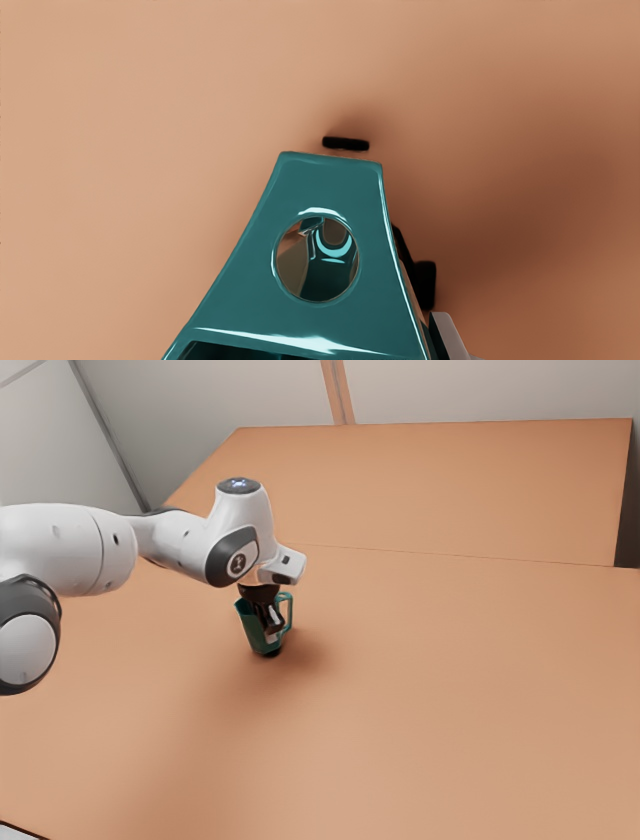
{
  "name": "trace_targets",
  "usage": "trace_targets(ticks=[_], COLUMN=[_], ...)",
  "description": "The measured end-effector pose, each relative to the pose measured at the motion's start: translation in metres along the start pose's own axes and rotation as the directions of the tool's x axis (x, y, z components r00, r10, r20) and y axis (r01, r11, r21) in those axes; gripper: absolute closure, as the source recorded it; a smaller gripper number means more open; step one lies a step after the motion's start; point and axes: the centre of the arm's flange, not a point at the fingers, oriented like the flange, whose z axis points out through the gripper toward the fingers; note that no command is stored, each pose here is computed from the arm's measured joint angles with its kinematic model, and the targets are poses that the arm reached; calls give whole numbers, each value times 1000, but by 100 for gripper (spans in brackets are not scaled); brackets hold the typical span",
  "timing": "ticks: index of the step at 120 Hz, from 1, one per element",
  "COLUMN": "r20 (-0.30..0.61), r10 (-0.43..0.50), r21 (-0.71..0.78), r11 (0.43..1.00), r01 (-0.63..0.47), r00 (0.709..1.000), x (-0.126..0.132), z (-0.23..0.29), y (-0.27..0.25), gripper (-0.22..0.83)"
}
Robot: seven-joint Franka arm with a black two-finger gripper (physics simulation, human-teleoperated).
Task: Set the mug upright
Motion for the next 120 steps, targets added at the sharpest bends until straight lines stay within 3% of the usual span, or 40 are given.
trace_targets(ticks=[6,31,49,86,120], r20=[-4,-22,-42,-134,-150], r10=[1,4,14,-4,-188], r21=[1,-2,11,52,10], r11=[1000,1000,1000,999,982], r01=[-1,-4,-14,12,191], r00=[1000,1000,999,991,971], x=[1,1,2,-9,-52], z=[1,-1,-14,-84,-185], y=[0,-1,0,-2,-25], gripper=[76,33,16,4,1])
